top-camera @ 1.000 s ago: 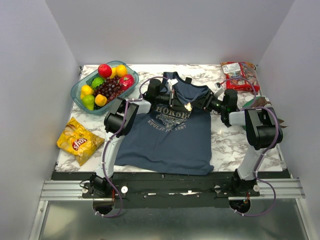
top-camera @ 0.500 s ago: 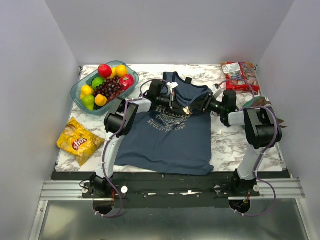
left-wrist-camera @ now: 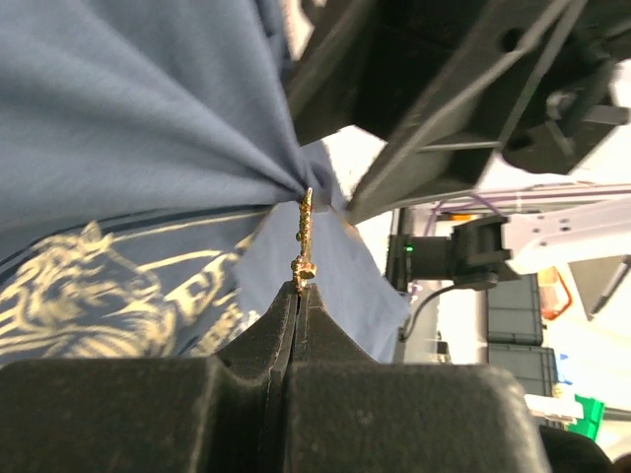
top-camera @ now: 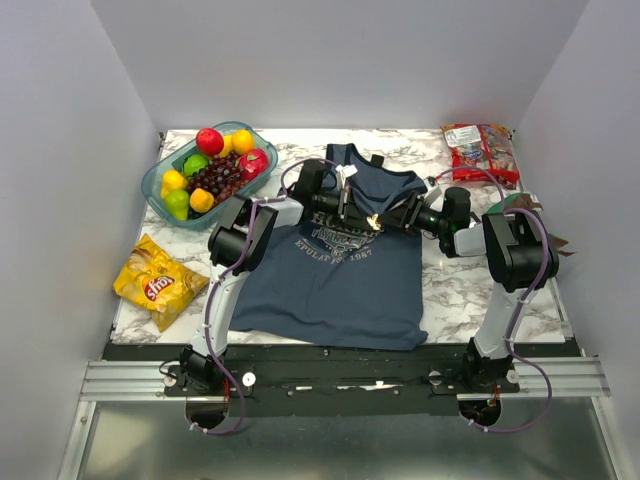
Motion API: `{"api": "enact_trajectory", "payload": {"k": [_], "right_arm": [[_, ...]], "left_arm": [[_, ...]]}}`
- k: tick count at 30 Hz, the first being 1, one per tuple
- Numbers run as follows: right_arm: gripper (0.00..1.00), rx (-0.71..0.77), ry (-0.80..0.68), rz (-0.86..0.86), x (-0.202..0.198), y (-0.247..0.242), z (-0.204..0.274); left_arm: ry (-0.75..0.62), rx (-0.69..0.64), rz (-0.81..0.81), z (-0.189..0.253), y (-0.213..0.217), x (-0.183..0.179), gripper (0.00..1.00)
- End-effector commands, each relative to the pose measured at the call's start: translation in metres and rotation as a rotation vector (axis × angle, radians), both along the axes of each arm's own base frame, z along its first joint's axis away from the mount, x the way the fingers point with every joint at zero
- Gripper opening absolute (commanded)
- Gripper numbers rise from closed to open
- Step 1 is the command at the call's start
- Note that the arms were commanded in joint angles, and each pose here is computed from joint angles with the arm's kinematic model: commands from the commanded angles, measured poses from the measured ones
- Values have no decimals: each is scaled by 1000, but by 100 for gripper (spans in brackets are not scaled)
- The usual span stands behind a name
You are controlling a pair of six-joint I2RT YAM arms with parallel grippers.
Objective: Pin the brooch onto the clothing
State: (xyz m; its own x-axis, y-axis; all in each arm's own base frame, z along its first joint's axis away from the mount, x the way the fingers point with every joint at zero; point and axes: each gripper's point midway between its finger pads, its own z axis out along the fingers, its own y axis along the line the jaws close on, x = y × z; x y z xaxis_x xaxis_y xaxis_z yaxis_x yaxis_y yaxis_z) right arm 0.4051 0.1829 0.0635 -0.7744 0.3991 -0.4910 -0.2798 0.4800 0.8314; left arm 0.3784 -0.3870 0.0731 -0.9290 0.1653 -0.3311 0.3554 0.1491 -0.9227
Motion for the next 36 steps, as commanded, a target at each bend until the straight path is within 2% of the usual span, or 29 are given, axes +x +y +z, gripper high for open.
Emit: {"api": "enact_trajectory", "payload": {"k": [1, 2, 10, 36], "right_arm": [[57, 22, 8, 22, -5, 4, -7], [56, 23, 13, 21, -5, 5, -8], [54, 27, 16, 18, -4, 5, -11], [46, -34, 29, -31, 0, -2, -22]], "left_arm": [[4, -97, -38, 26, -4, -5, 0], [-35, -130, -41, 32, -5, -3, 0], [-13, -145, -40, 36, -6, -4, 0], [-48, -46, -40, 24, -7, -4, 0]]}}
